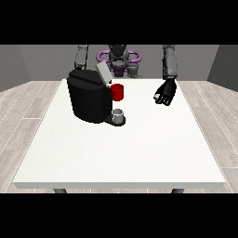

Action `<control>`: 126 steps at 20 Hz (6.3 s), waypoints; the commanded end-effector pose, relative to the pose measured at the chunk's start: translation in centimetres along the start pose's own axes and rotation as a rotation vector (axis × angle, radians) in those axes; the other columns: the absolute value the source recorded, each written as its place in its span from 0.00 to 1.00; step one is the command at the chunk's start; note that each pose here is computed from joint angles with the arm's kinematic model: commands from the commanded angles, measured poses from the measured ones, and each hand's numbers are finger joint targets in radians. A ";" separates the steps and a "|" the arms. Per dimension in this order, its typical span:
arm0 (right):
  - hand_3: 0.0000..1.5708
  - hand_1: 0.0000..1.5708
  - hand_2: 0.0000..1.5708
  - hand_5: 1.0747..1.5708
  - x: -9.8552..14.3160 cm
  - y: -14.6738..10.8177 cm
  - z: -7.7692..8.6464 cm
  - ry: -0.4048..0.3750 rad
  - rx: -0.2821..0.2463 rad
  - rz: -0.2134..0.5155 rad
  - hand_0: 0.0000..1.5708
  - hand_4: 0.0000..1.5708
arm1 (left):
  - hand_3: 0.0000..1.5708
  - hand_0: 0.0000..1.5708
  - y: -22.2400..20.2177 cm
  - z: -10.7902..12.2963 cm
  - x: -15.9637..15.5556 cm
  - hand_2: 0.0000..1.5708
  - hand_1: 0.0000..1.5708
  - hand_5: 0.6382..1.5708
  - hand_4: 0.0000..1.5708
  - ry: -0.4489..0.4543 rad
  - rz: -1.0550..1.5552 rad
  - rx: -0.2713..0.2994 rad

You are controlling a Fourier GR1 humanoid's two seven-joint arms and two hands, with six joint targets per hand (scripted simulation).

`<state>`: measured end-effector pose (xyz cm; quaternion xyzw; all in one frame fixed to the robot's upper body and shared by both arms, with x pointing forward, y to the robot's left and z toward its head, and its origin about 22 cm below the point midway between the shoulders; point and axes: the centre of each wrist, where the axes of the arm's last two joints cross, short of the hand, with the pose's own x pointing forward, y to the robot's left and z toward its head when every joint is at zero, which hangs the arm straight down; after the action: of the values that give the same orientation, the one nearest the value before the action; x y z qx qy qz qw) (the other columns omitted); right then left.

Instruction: Insert the coffee pod into the coffee machine and close the lid

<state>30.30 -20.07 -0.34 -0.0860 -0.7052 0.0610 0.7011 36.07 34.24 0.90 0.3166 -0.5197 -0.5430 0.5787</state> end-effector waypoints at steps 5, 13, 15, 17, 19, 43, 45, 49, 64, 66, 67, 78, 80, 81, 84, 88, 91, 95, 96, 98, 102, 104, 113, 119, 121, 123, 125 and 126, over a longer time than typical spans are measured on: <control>0.00 0.00 0.00 1.00 -0.1 -1.7 -0.9 0.082 -0.044 0.043 0.00 0.00 | 0.79 0.81 0.5 -1.2 1.1 0.83 0.81 1.00 0.32 -0.084 0.051 -0.021; 0.00 0.00 0.00 1.00 -2.7 -1.6 -0.1 0.144 -0.037 0.082 0.00 0.00 | 0.84 0.90 3.1 -3.3 4.6 0.89 0.90 1.00 0.33 -0.153 0.168 -0.073; 0.00 0.00 0.00 1.00 -4.8 -1.3 0.6 0.118 -0.055 0.068 0.00 0.00 | 0.84 0.88 5.1 -3.6 5.7 0.88 0.88 1.00 0.31 -0.182 0.114 -0.061; 0.00 0.00 0.00 1.00 -3.8 -0.2 1.0 0.184 -0.020 0.071 0.00 0.00 | 0.85 0.89 5.4 -4.0 6.0 0.89 0.89 1.00 0.34 -0.167 0.174 -0.126; 0.00 0.00 0.00 1.00 -5.9 -2.1 1.2 0.171 -0.057 0.061 0.00 0.00 | 0.85 0.91 7.2 -4.9 9.5 0.89 0.91 1.00 0.35 -0.229 0.150 -0.106; 0.00 0.00 0.00 1.00 4.5 -2.3 -3.7 -0.071 -0.050 0.026 0.00 0.11 | 0.80 0.78 22.8 -4.3 12.7 0.81 0.78 1.00 0.31 -0.191 0.173 0.145; 0.00 0.00 0.00 1.00 2.6 0.0 -2.3 -0.050 -0.040 0.017 0.00 0.00 | 0.79 0.78 23.0 -5.0 14.6 0.82 0.78 1.00 0.30 -0.175 0.202 0.145; 0.00 0.00 0.00 1.00 4.1 -0.9 -3.4 -0.114 -0.027 0.043 0.00 0.04 | 0.80 0.82 25.5 -4.2 14.9 0.84 0.82 1.00 0.30 -0.194 0.183 0.193; 0.00 0.00 0.00 1.00 5.4 -2.0 -4.4 -0.127 -0.054 0.012 0.00 0.02 | 0.78 0.77 23.9 -5.2 14.8 0.80 0.77 1.00 0.27 -0.214 0.177 0.160; 0.00 0.00 0.00 1.00 6.5 -1.0 -4.7 -0.120 -0.075 0.029 0.00 0.11 | 0.76 0.76 24.3 -5.1 14.6 0.78 0.76 1.00 0.28 -0.215 0.196 0.157; 0.00 0.00 0.00 1.00 5.2 -2.8 -4.8 -0.150 -0.084 0.014 0.00 0.06 | 0.76 0.76 24.0 -5.3 15.7 0.79 0.76 1.00 0.28 -0.246 0.197 0.173; 0.00 0.00 0.00 1.00 3.9 -1.2 -4.0 -0.094 -0.081 0.018 0.00 0.00 | 0.76 0.77 24.9 -5.2 16.1 0.79 0.77 1.00 0.23 -0.229 0.182 0.175; 0.00 0.00 0.00 1.00 5.1 -2.7 -4.7 -0.168 -0.056 0.031 0.00 0.00 | 0.76 0.77 26.3 -4.6 15.6 0.79 0.77 1.00 0.22 -0.229 0.171 0.230; 0.00 0.00 0.00 1.00 5.4 -2.9 -5.1 -0.100 -0.069 0.046 0.00 0.09 | 0.76 0.77 25.1 -5.2 16.5 0.79 0.77 1.00 0.23 -0.250 0.155 0.191; 0.00 0.00 0.00 1.00 6.1 -1.4 -5.2 -0.153 -0.068 0.006 0.00 0.00 | 0.75 0.76 26.3 -4.7 16.7 0.77 0.76 1.00 0.23 -0.254 0.162 0.280; 0.00 0.00 0.00 1.00 5.0 -2.0 -4.6 -0.160 -0.056 0.031 0.00 0.00 | 0.74 0.78 25.6 -5.0 17.0 0.79 0.78 1.00 0.00 -0.216 0.089 0.298; 0.00 0.00 0.00 1.00 4.8 -2.4 -4.6 -0.127 -0.104 0.020 0.00 0.00 | 0.70 0.77 25.0 -4.9 16.0 0.78 0.77 1.00 0.00 -0.210 0.014 0.271; 0.00 0.00 0.00 1.00 4.5 -2.4 -4.5 -0.118 -0.070 0.011 0.00 0.00 | 0.67 0.74 25.3 -4.8 15.8 0.75 0.74 1.00 0.00 -0.210 -0.022 0.279; 0.00 0.00 0.00 1.00 5.8 -1.1 -4.5 -0.125 -0.069 0.004 0.00 0.00 | 0.65 0.75 24.9 -4.8 14.3 0.74 0.75 1.00 0.00 -0.201 -0.017 0.279; 0.00 0.00 0.00 1.00 4.6 -3.0 -5.0 -0.131 -0.124 0.018 0.00 0.00 | 0.63 0.70 25.2 -4.9 15.9 0.72 0.70 1.00 0.00 -0.234 0.000 0.273; 0.00 0.00 0.00 1.00 5.0 -1.4 -3.9 -0.124 -0.050 0.023 0.00 0.04 | 0.62 0.71 24.9 -5.0 14.3 0.71 0.71 1.00 0.00 -0.215 0.055 0.307; 0.00 0.00 0.00 1.00 7.8 -1.1 -5.6 -0.168 -0.070 -0.003 0.00 0.05 | 0.61 0.73 26.8 -4.6 16.2 0.73 0.73 1.00 0.00 -0.257 0.051 0.363; 0.00 0.00 0.00 1.00 8.2 -0.1 -5.2 -0.195 -0.074 0.043 0.00 0.09 | 0.62 0.81 29.1 -3.1 14.2 0.79 0.81 1.00 0.00 -0.282 0.014 0.419; 0.00 0.00 0.00 1.00 8.1 -1.3 -5.0 -0.212 -0.039 0.050 0.00 0.07 | 0.46 0.64 29.9 -1.9 12.0 0.65 0.64 1.00 0.00 -0.262 -0.061 0.477; 0.00 0.00 0.00 1.00 7.1 -0.6 -4.9 -0.185 -0.056 0.064 0.00 0.11 | 0.42 0.52 27.7 -3.5 14.0 0.58 0.52 1.00 0.00 -0.276 -0.060 0.448; 0.00 0.00 0.00 1.00 6.8 -1.6 -4.3 -0.173 -0.063 0.083 0.00 0.13 | 0.38 0.32 27.7 -2.7 11.3 0.49 0.32 1.00 0.00 -0.235 -0.104 0.469; 0.00 0.00 0.00 1.00 10.0 -1.7 -5.8 -0.221 -0.074 0.082 0.00 0.10 | 0.34 0.00 28.4 -2.9 12.9 0.43 0.00 1.00 0.00 -0.238 -0.124 0.501; 0.00 0.00 0.00 1.00 7.8 -0.8 -5.4 -0.208 -0.098 0.077 0.00 0.10 | 0.32 0.00 29.9 -2.1 13.3 0.40 0.00 1.00 0.00 -0.247 -0.139 0.512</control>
<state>35.53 -19.77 8.06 -0.1298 -0.7714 0.0673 0.6194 45.37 27.53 30.88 0.3916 -0.6865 -0.4751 0.3869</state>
